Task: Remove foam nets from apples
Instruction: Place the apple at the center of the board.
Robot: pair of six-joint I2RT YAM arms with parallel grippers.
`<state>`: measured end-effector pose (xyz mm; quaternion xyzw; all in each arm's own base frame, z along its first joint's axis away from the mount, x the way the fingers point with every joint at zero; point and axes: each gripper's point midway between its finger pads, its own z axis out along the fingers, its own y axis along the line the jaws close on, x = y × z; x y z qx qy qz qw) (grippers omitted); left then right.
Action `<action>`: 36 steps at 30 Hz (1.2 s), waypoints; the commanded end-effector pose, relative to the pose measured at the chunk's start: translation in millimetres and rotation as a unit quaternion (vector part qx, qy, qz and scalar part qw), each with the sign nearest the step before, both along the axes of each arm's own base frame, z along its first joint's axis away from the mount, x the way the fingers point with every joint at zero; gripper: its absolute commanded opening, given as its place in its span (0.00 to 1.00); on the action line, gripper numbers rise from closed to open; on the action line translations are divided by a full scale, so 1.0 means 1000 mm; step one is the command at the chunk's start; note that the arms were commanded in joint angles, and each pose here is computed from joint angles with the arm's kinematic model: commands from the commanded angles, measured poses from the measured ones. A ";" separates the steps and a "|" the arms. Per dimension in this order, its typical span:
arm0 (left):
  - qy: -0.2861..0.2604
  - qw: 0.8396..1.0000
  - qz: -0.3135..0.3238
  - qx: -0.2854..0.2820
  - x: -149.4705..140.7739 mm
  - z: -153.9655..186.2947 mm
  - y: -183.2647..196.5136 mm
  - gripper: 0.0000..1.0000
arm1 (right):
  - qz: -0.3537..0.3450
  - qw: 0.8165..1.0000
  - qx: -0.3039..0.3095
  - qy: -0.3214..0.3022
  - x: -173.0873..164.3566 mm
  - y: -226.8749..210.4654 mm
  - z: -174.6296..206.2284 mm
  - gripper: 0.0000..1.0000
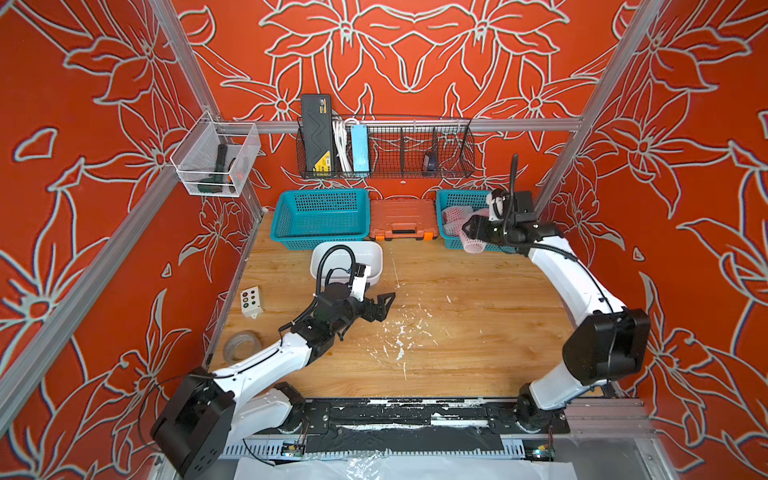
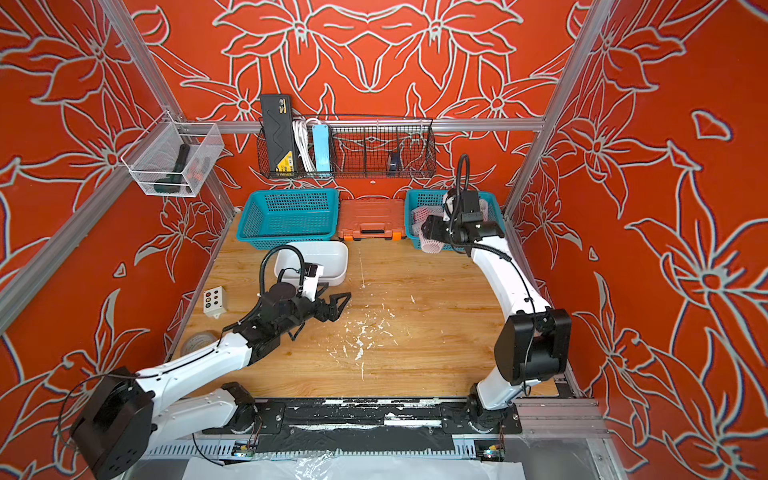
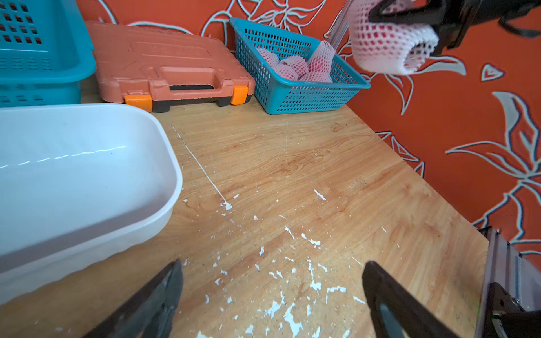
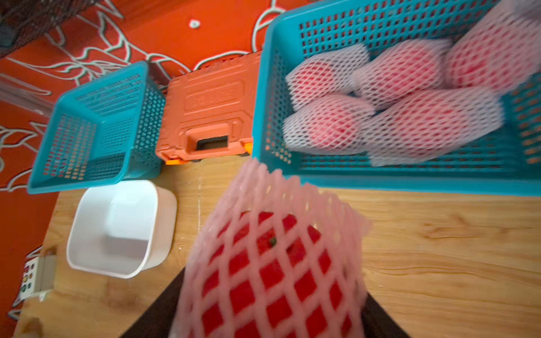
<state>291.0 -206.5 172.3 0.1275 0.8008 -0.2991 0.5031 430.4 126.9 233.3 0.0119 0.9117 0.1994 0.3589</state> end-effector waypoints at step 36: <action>-0.042 0.994 0.100 0.001 -0.005 -0.028 0.044 0.95 | 0.250 0.963 -0.087 0.047 -0.100 0.143 -0.148 0.86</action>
